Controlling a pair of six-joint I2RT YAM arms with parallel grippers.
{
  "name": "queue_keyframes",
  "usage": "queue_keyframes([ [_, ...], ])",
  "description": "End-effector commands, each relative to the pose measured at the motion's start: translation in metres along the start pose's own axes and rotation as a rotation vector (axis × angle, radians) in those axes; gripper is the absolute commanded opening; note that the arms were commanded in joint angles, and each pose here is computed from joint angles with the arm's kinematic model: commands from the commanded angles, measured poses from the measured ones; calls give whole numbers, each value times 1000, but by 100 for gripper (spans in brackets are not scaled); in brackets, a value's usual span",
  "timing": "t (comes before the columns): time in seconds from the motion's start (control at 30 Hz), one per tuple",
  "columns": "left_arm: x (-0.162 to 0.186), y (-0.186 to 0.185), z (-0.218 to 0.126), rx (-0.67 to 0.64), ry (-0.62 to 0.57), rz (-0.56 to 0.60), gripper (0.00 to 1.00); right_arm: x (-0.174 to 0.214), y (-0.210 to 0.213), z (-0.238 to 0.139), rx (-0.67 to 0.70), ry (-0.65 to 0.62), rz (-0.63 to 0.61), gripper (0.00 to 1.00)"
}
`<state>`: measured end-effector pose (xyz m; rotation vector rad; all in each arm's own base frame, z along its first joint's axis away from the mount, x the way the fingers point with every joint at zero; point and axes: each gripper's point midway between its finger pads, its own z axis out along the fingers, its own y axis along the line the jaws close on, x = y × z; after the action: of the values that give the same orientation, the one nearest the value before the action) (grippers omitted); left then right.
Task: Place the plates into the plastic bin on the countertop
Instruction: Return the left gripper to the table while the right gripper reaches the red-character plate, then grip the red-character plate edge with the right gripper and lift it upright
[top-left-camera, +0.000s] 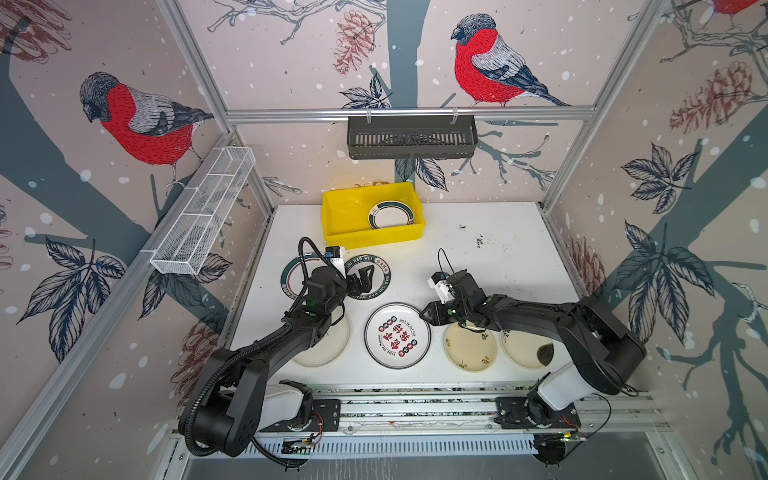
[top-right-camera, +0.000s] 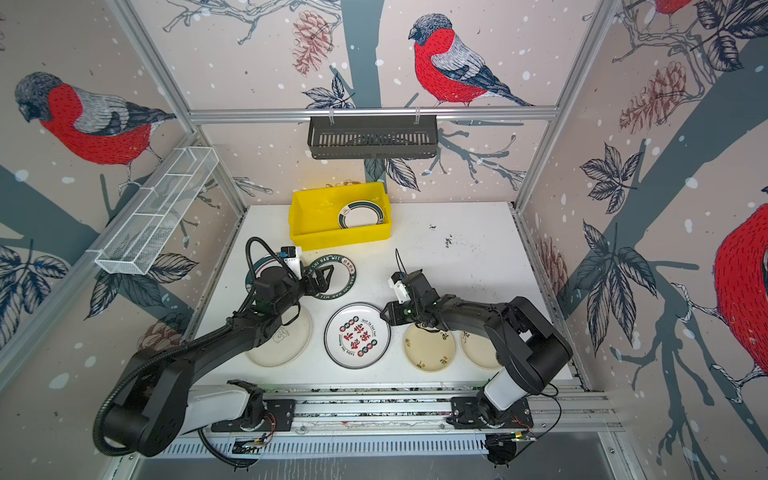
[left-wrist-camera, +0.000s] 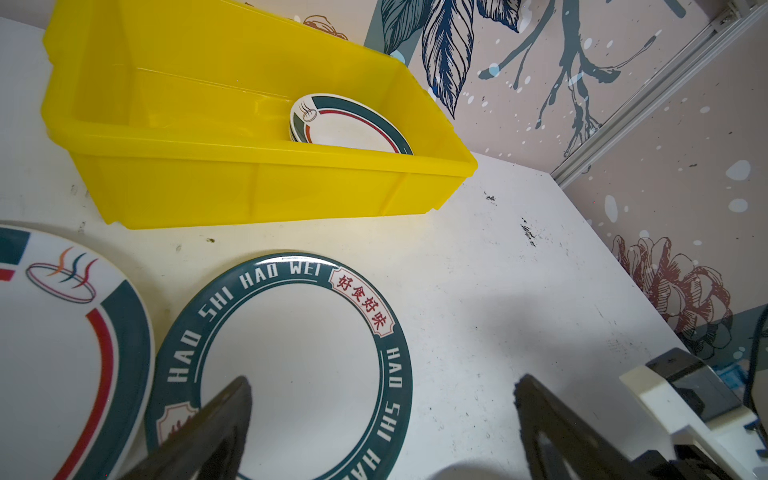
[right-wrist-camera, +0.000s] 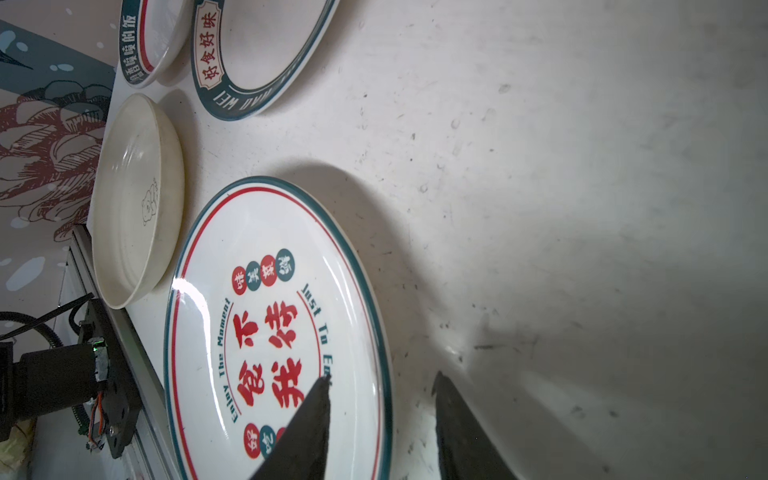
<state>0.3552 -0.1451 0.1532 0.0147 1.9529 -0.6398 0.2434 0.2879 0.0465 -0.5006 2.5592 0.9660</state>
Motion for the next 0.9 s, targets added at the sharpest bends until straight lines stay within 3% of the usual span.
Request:
queue_keyframes([
  [0.0, -12, -9, 0, 40, -45, 1, 98, 1, 5, 4, -6, 20, -10, 39],
  [0.87, -6, -2, 8, 5, -7, 5, 98, 3, -3, 12, 56, 51, -19, 12],
])
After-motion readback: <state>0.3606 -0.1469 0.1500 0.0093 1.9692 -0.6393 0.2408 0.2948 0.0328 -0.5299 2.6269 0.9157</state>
